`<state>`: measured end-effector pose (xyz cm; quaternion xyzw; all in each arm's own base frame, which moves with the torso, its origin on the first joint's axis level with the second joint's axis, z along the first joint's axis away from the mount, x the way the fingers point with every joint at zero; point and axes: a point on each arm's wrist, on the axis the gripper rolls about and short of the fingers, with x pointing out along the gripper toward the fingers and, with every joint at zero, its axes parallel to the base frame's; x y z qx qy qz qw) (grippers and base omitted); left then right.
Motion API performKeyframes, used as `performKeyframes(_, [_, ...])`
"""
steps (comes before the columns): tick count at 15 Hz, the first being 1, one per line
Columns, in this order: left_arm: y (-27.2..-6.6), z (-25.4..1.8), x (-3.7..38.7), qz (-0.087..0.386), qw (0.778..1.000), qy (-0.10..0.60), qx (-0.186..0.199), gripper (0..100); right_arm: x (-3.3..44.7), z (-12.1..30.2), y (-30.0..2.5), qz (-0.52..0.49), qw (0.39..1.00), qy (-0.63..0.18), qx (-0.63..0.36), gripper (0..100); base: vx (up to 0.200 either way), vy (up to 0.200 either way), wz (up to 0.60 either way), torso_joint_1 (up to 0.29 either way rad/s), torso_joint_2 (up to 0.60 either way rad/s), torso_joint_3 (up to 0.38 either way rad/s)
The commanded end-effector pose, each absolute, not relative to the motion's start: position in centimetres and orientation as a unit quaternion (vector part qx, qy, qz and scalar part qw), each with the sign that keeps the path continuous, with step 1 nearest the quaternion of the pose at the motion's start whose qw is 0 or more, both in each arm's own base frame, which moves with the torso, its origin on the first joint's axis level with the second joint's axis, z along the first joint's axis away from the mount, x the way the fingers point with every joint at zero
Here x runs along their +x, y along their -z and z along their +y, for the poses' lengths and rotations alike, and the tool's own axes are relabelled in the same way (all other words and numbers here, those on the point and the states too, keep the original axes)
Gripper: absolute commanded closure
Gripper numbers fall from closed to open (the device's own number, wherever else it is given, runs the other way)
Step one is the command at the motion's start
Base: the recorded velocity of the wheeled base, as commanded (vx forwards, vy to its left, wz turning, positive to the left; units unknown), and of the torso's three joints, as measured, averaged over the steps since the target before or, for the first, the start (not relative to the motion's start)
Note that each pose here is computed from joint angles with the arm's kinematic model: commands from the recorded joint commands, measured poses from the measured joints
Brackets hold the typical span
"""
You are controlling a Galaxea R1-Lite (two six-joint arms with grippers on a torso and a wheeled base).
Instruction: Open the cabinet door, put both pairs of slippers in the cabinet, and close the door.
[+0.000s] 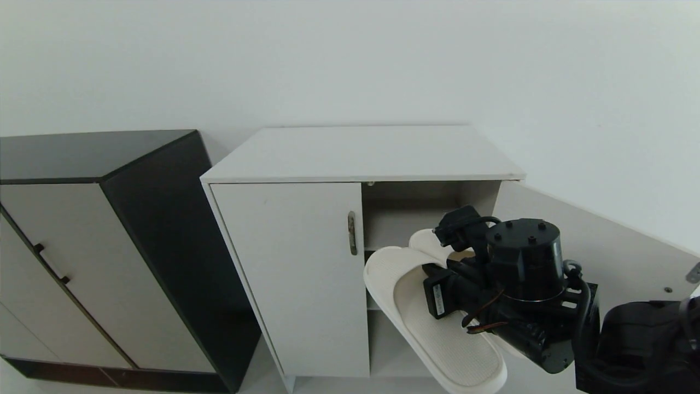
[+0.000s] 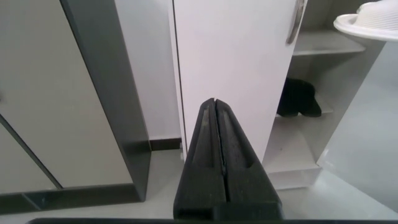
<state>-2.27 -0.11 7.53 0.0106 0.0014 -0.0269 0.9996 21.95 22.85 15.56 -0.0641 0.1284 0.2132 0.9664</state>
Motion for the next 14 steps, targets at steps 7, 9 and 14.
performKeyframes(7, [-7.54, -0.11, -2.27, 0.001, 1.0, 0.027, 0.011, 100, 22.01, 22.94, -15.31, 0.131, 0.966, -0.214, -0.066, 100, 0.0, 0.0, 0.0, -0.143, 0.47, 0.327])
performKeyframes(9, [-7.54, -0.11, -2.27, 0.001, 1.0, 0.027, 0.011, 100, 22.01, 22.93, -15.31, 0.131, 0.966, -0.213, -0.066, 100, 0.0, 0.0, 0.0, -0.107, 0.45, 0.356])
performKeyframes(14, [-7.54, -0.11, -2.27, 0.001, 1.0, 0.027, 0.01, 100, 22.02, 22.94, -15.22, 0.133, 0.966, -0.213, -0.067, 100, 0.0, 0.0, 0.0, -0.054, 0.45, 0.385])
